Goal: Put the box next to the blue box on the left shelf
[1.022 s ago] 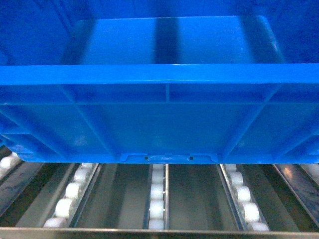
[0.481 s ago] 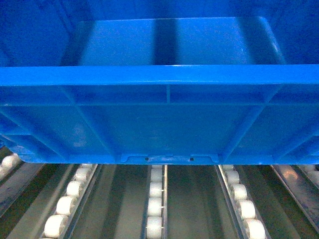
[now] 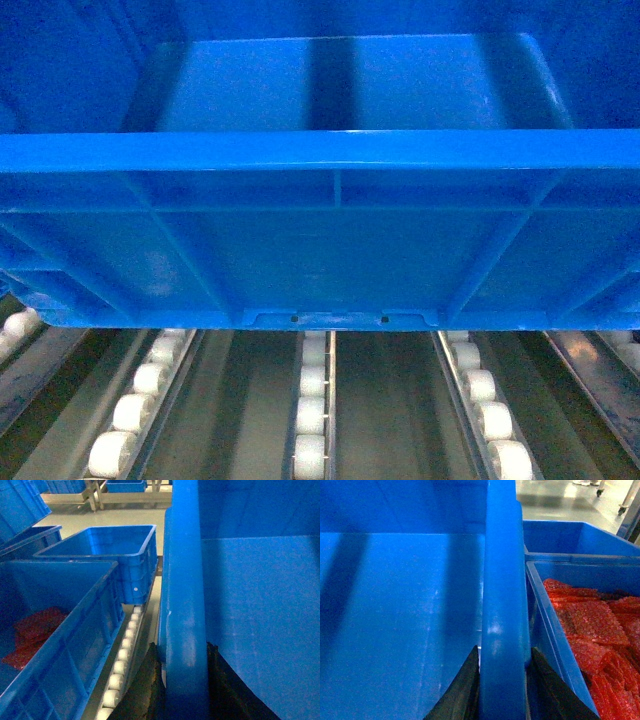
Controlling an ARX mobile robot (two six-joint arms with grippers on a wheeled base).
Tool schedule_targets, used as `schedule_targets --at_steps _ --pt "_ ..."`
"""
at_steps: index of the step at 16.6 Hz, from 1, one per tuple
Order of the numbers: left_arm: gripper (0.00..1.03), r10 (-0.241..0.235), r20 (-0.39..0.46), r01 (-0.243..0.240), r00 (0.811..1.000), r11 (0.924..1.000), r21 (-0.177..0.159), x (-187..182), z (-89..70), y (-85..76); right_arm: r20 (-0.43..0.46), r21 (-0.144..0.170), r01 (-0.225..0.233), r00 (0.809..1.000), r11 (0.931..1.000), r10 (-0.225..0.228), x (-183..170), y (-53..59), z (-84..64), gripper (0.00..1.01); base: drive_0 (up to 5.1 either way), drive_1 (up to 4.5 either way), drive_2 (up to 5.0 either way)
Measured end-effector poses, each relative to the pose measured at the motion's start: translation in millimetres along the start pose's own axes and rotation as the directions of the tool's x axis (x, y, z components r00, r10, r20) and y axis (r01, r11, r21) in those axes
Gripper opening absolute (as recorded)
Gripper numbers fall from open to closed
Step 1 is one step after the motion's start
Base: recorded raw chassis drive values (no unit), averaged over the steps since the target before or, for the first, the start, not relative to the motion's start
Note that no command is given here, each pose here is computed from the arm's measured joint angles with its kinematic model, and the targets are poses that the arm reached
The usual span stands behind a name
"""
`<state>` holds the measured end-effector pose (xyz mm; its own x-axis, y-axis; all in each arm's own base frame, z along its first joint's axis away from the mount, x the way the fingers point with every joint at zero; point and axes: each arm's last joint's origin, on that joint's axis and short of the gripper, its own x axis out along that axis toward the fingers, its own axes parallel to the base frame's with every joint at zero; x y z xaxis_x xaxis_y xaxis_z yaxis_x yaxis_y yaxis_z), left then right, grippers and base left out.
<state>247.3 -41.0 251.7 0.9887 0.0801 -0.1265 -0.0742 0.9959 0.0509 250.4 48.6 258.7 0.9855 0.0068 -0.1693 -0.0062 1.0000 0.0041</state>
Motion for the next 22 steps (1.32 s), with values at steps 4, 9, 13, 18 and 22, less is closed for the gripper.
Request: schedule_targets --at_steps 4,9,13,18,22 --pt "0.16 0.000 0.000 0.000 1.000 1.0000 0.000 0.0 0.0 0.0 0.000 0.000 0.000 1.000 1.0000 0.000 0.0 0.0 0.0 0.20 0.0 0.00 0.0" --pt "0.16 0.000 0.000 0.000 1.000 1.0000 0.000 0.0 0.0 0.0 0.000 0.000 0.000 1.000 1.0000 0.000 0.0 0.0 0.0 0.20 0.0 0.00 0.0" --pt "0.16 0.000 0.000 0.000 1.000 1.0000 0.000 0.0 0.0 0.0 0.000 0.000 0.000 1.000 1.0000 0.000 0.0 0.0 0.0 0.20 0.0 0.00 0.0" --pt "0.15 0.098 -0.109 -0.100 0.989 0.9949 -0.011 3.8 -11.8 -1.0 -0.167 0.021 -0.025 0.986 0.9995 0.028 6.7 -0.9 -10.8 0.19 0.0 0.00 0.0" --pt "0.15 0.080 -0.262 -0.073 0.962 0.9967 0.035 31.1 -50.7 -3.0 -0.343 0.063 -0.019 0.938 0.9978 0.040 31.8 -1.6 -53.4 0.19 0.0 0.00 0.0"
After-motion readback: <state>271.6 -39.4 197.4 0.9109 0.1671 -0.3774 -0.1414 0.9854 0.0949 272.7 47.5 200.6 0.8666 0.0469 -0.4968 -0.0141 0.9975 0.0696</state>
